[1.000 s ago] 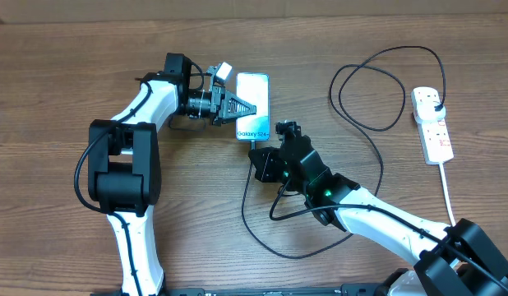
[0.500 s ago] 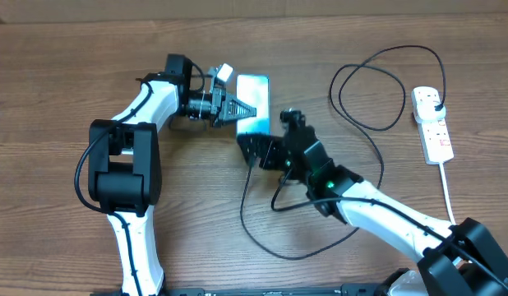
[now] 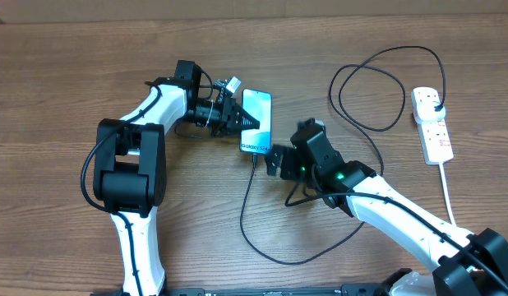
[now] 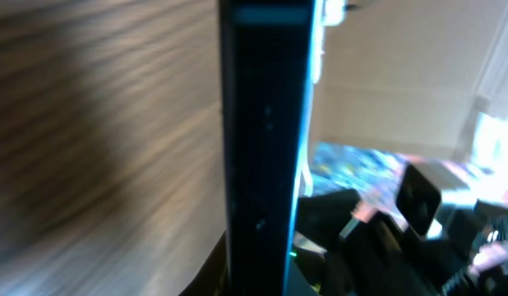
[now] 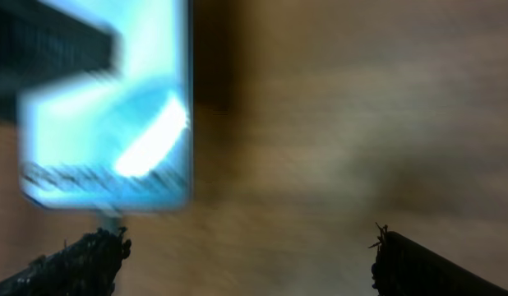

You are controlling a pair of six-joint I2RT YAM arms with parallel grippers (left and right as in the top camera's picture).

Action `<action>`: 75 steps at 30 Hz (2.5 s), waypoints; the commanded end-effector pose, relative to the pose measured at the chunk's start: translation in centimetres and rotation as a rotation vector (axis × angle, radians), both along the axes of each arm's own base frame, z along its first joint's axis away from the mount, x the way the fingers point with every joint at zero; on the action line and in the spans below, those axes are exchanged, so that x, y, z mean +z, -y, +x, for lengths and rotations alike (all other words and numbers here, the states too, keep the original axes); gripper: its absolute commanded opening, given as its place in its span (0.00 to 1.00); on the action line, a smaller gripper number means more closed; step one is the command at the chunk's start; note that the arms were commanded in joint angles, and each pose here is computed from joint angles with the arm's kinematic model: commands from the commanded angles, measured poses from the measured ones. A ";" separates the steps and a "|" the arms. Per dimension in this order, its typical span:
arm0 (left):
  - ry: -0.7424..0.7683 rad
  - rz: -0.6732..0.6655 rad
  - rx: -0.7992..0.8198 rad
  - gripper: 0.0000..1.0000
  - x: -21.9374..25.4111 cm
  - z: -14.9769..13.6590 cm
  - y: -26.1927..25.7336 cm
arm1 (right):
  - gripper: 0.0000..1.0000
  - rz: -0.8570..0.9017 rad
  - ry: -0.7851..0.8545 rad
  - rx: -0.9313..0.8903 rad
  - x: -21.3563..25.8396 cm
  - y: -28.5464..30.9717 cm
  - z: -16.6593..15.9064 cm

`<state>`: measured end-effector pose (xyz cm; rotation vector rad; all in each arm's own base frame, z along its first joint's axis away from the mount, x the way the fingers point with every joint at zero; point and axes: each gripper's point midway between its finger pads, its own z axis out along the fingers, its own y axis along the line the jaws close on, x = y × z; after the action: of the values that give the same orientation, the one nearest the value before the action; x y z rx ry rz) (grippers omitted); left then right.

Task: Plug charger to phone and switch on socket
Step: 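Open the right gripper and pull it back from the plugged phone, then lower the phone flat onto the table with the left gripper and release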

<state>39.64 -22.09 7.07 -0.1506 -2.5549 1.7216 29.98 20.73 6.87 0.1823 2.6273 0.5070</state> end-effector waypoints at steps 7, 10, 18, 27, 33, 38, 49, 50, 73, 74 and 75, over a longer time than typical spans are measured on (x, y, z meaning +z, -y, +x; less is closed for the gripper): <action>-0.090 0.323 0.118 0.09 -4.2 0.9 -2.9 | 1.00 -0.093 -0.073 -0.004 -0.9 1.9 -1.9; -0.089 0.380 0.127 0.10 -4.9 0.9 -3.5 | 1.00 -0.094 -0.073 -0.004 -0.9 1.9 -1.9; -0.082 0.470 0.148 0.15 -6.0 1.2 -4.6 | 1.00 -0.094 -0.073 -0.004 -0.9 1.9 -1.9; -0.071 0.525 0.157 0.31 -6.6 1.3 -5.4 | 1.00 -0.094 -0.073 -0.004 -0.9 1.9 -1.9; -0.070 0.526 0.157 0.37 -6.6 1.3 -5.4 | 1.00 -0.094 -0.073 -0.004 -0.9 1.9 -1.9; -0.070 0.528 0.157 0.37 -6.7 1.3 -5.4 | 1.00 -0.094 -0.074 -0.004 -0.9 1.9 -1.9; -0.046 0.633 0.176 0.42 -7.7 1.7 -6.9 | 1.00 -0.094 -0.073 -0.004 -0.9 1.9 -1.9; -0.043 0.640 0.178 0.43 -7.8 1.8 -7.0 | 1.00 -0.094 -0.073 -0.004 -0.9 1.9 -1.9; -0.028 0.663 0.185 0.46 -8.0 2.1 -7.4 | 1.00 -0.094 -0.073 -0.004 -0.9 1.9 -1.9; -0.028 0.663 0.186 0.46 -8.0 2.1 -7.4 | 1.00 -0.094 -0.073 -0.004 -0.9 1.9 -1.9; -0.028 0.663 0.186 0.46 -8.0 2.1 -7.4 | 1.00 -0.094 -0.073 -0.004 -0.9 1.9 -1.9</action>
<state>41.65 -16.67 1.07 0.1054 -2.9667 0.9957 27.65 18.74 5.11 0.1911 2.7480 0.3779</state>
